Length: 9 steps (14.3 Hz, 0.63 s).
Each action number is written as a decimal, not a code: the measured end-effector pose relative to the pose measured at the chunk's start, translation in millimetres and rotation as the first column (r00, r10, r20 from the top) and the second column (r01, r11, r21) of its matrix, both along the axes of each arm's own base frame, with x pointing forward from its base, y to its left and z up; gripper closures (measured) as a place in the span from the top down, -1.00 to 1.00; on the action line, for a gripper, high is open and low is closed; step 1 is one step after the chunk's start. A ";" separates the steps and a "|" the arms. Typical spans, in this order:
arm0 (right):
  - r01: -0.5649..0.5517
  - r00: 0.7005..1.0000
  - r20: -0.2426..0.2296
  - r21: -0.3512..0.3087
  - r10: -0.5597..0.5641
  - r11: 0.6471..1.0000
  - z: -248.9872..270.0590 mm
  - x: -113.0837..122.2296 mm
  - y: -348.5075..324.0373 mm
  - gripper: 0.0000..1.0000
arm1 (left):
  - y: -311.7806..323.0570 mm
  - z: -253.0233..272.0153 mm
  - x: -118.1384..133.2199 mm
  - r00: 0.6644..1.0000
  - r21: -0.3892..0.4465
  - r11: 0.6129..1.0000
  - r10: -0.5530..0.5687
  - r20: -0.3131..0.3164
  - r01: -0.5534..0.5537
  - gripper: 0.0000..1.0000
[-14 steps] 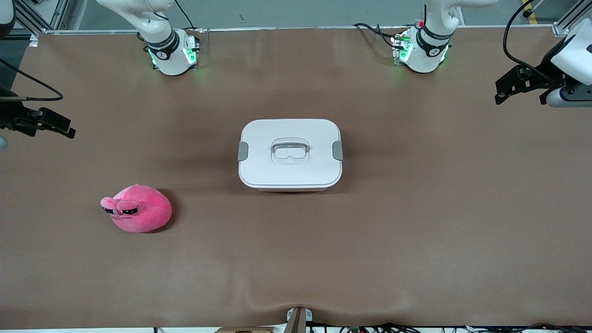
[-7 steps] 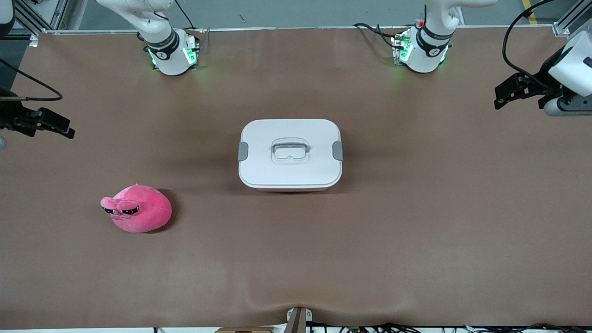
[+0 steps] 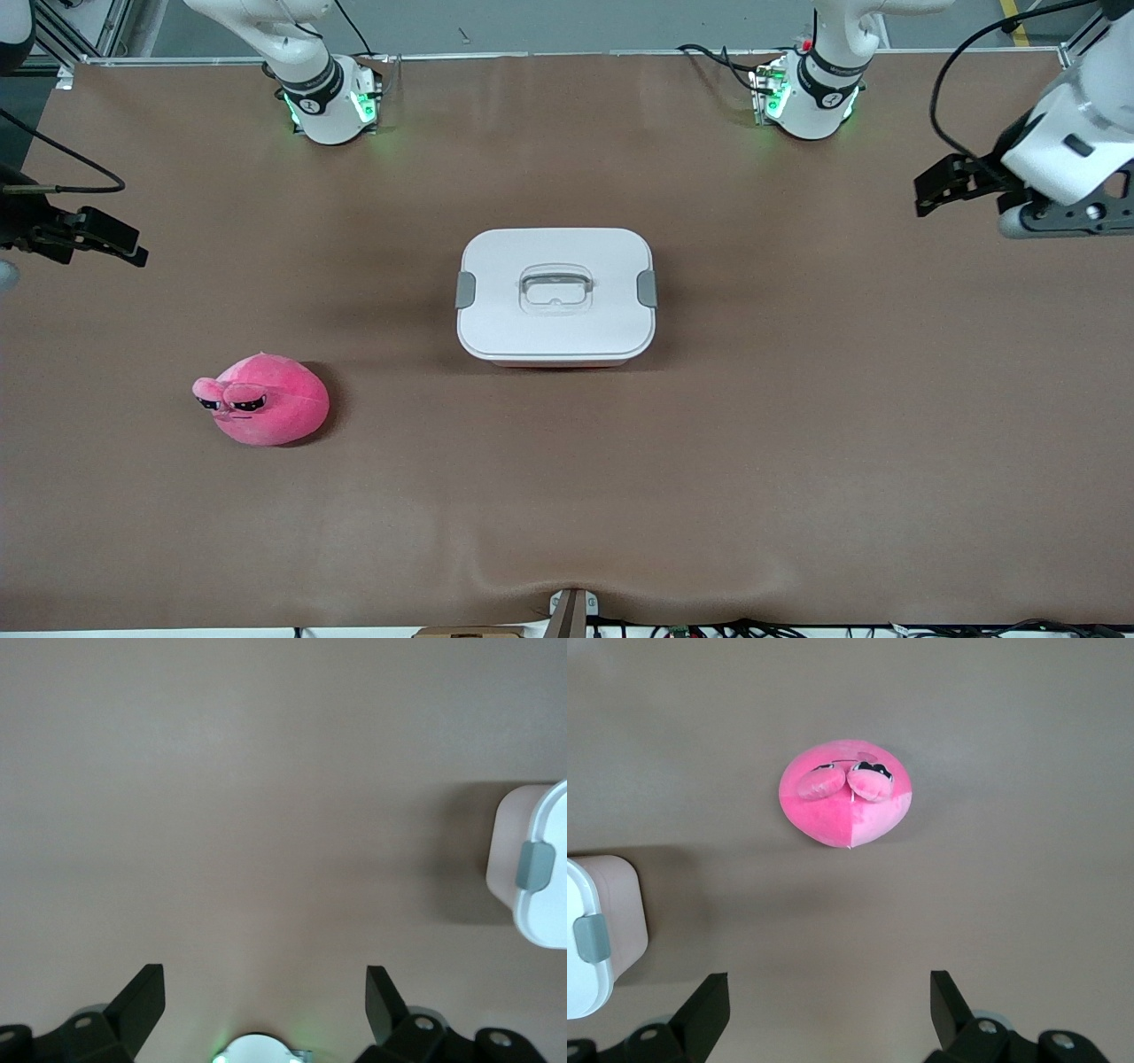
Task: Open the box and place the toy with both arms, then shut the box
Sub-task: 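Move the left gripper from rest toward the white box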
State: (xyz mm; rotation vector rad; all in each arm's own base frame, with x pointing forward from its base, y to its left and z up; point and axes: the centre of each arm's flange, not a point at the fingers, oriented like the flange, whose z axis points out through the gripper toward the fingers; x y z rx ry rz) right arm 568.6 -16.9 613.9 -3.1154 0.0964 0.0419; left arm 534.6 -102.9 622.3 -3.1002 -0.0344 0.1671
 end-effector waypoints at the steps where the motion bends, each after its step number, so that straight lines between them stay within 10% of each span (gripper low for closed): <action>1: -0.001 1.000 0.002 0.000 0.001 1.000 0.2 0.2 0.6 1.00 | -15.8 -8.1 3.0 1.000 0.006 1.000 0.016 -0.012 -0.015 1.00; 9: 0.013 1.000 0.006 -0.001 -0.013 1.000 0.6 0.5 -5.9 1.00 | -95.0 -59.0 25.5 0.990 0.013 0.991 0.135 -0.025 -0.135 1.00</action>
